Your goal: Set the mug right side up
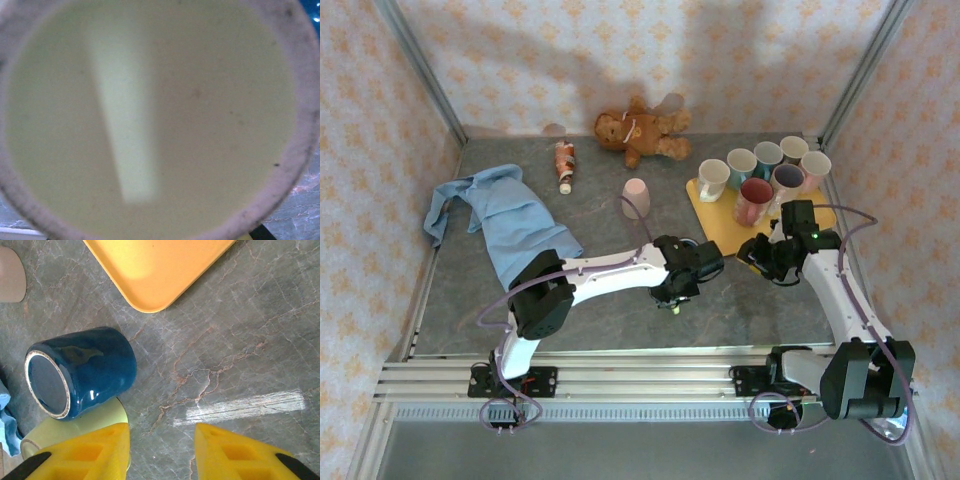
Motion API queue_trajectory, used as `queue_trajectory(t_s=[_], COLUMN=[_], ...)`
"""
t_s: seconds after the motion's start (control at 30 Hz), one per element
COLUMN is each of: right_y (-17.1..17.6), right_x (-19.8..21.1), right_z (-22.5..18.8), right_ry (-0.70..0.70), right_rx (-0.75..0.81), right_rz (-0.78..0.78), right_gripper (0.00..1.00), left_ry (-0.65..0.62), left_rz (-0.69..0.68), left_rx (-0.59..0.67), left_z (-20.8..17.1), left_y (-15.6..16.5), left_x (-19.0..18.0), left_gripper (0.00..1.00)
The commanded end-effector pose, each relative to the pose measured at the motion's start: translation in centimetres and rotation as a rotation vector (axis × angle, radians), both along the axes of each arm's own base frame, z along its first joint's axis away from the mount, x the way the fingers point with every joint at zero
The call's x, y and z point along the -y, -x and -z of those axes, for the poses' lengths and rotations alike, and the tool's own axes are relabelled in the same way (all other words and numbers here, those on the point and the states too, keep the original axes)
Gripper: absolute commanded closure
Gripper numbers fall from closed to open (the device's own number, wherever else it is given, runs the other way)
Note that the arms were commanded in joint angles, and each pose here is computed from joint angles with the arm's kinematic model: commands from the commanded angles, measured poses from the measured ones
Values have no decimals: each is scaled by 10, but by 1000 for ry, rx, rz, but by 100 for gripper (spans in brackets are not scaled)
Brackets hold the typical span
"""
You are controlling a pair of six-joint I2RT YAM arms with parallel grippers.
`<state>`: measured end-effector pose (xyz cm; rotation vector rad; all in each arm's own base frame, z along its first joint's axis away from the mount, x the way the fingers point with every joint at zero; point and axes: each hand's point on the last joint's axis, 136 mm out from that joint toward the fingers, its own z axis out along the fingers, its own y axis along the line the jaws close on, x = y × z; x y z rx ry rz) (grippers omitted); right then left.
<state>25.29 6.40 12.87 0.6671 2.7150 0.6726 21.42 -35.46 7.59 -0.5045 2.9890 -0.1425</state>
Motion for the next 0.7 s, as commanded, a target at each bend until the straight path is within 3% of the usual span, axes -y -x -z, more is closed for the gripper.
queue_trajectory(t_s=[0.0,0.67], right_y=[3,-5], right_x=[4,-17], right_z=[-3,-16], right_ry=[30,-58], right_rx=[1,26], right_rz=[11,8], right_gripper=[62,63], left_ry=[-4,74], left_rz=[-19,-9], left_rx=[26,214], left_z=[-11,-76], left_y=[-6,-41], left_x=[-16,-54], left_gripper=[98,100])
